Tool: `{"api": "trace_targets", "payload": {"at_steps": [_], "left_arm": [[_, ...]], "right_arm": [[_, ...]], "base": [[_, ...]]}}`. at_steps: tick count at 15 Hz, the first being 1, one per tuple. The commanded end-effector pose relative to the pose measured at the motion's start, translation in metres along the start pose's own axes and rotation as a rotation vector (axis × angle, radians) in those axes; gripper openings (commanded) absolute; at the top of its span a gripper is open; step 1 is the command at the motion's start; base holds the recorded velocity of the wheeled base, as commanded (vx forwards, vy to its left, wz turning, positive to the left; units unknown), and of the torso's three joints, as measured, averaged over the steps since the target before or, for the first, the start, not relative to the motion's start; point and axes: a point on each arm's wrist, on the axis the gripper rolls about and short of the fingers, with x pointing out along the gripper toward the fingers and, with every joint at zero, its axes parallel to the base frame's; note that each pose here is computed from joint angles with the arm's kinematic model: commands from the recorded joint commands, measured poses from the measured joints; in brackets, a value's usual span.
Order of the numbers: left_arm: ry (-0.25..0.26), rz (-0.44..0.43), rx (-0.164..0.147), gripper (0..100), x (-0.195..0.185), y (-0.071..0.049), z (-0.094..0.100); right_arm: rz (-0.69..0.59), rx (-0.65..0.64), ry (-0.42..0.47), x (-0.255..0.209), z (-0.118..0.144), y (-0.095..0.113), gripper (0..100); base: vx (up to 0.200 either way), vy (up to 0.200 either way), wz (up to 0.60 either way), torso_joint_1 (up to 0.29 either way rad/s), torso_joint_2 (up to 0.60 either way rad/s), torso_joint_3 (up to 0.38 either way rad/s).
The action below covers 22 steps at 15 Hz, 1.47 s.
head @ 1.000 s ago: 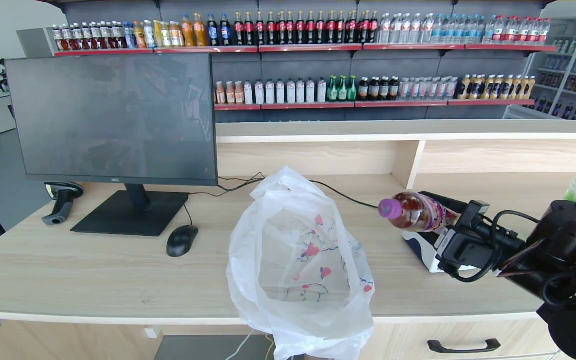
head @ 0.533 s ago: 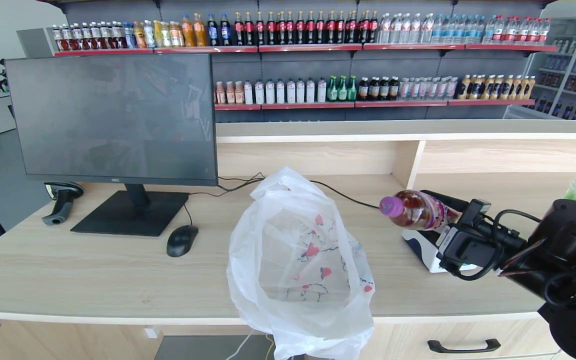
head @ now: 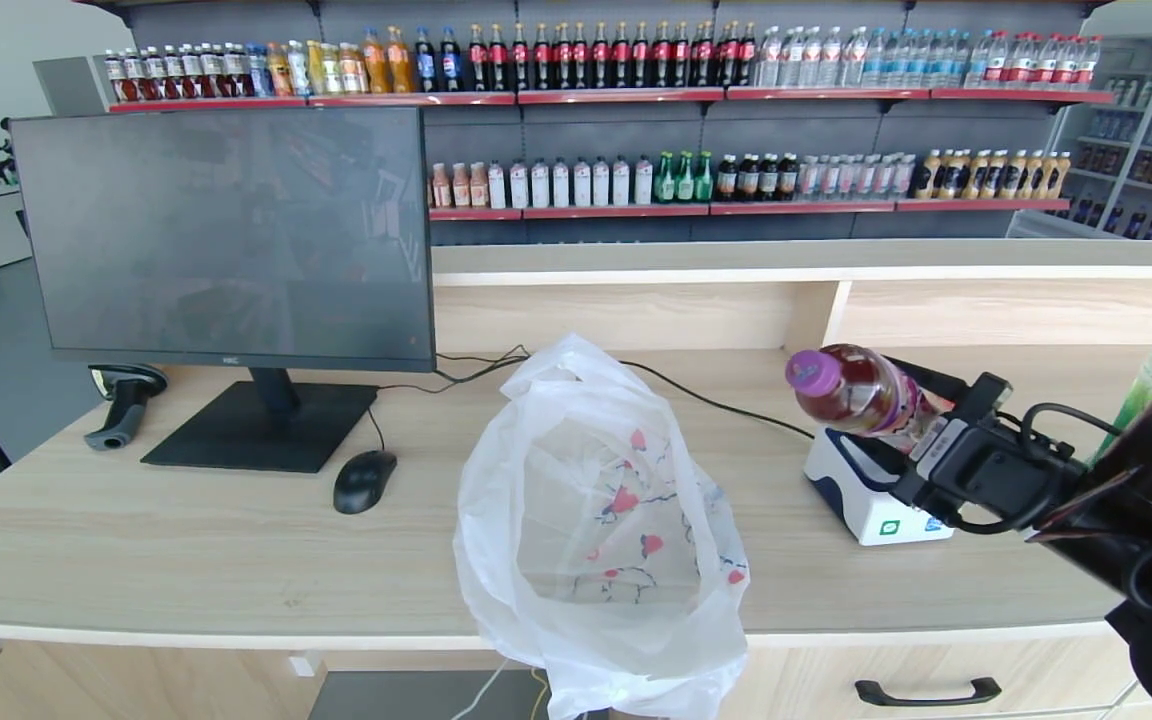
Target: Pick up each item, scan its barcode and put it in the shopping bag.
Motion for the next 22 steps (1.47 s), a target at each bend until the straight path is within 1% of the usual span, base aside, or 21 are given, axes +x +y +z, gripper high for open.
{"api": "trace_targets", "payload": {"at_steps": [1, 2, 5, 6, 7, 8, 12, 13, 14, 16, 18, 19, 22], "left_arm": [[-0.002, 0.000, -0.001, 100, 0.000, 0.000, 0.000], [-0.002, 0.000, -0.001, 100, 0.000, 0.000, 0.000], [-0.002, 0.000, -0.001, 100, 0.000, 0.000, 0.000], [0.000, 0.000, -0.001, 100, 0.000, 0.000, 0.000], [-0.002, 0.000, -0.001, 100, 0.000, 0.000, 0.000], [-0.002, 0.000, -0.001, 100, 0.000, 0.000, 0.000], [0.000, -0.001, 0.001, 100, 0.000, 0.000, 0.000], [0.000, 0.000, 0.001, 100, 0.000, 0.000, 0.000], [0.000, 0.000, 0.001, 100, 0.000, 0.000, 0.000], [0.000, 0.000, 0.002, 100, 0.000, 0.000, 0.000], [0.000, 0.000, 0.001, 100, 0.000, 0.000, 0.000], [0.000, 0.000, 0.001, 100, 0.000, 0.000, 0.000], [0.000, -0.001, 0.002, 100, 0.000, 0.000, 0.000]], "right_arm": [[-0.025, 0.012, -0.019, -0.003, 0.007, -0.007, 0], [-0.042, 0.046, -0.034, -0.005, 0.012, -0.012, 0], [-0.072, 0.080, -0.056, -0.005, 0.018, -0.020, 0], [-0.097, 0.108, -0.075, -0.005, 0.024, -0.027, 0], [-0.131, 0.129, -0.072, -0.007, 0.031, -0.031, 0], [-0.163, 0.181, -0.051, -0.007, 0.038, -0.031, 0], [-0.234, 0.338, -0.025, -0.019, 0.071, -0.025, 0], [-0.288, 0.413, -0.020, -0.022, 0.086, -0.026, 0], [-0.303, 0.507, -0.021, -0.021, 0.096, -0.022, 0], [-0.343, 0.642, -0.015, -0.026, 0.116, -0.016, 0], [-0.367, 0.719, -0.002, -0.033, 0.120, -0.015, 0], [-0.367, 0.719, -0.002, -0.033, 0.120, -0.015, 0], [-0.377, 0.842, -0.030, -0.037, 0.121, -0.017, 0]], "base": [[0.000, 0.000, 0.00, 0.000, 0.00, 0.000], [0.000, 0.000, 0.00, 0.000, 0.00, 0.000], [0.000, 0.000, 0.00, 0.000, 0.00, 0.000], [0.000, 0.000, 0.00, 0.000, 0.00, 0.000], [0.000, 0.000, 0.00, 0.000, 0.00, 0.000], [0.000, 0.000, 0.00, 0.000, 0.00, 0.000], [0.000, 0.000, 0.00, 0.000, 0.00, 0.000], [0.000, 0.000, 0.00, 0.000, 0.00, 0.000], [0.000, 0.000, 0.00, 0.000, 0.00, 0.000], [0.000, 0.000, 0.00, 0.000, 0.00, 0.000], [0.000, 0.000, 0.00, 0.000, 0.00, 0.000], [0.000, 0.000, 0.00, 0.000, 0.00, 0.000], [0.000, 0.000, 0.00, 0.000, 0.00, 0.000]]}}
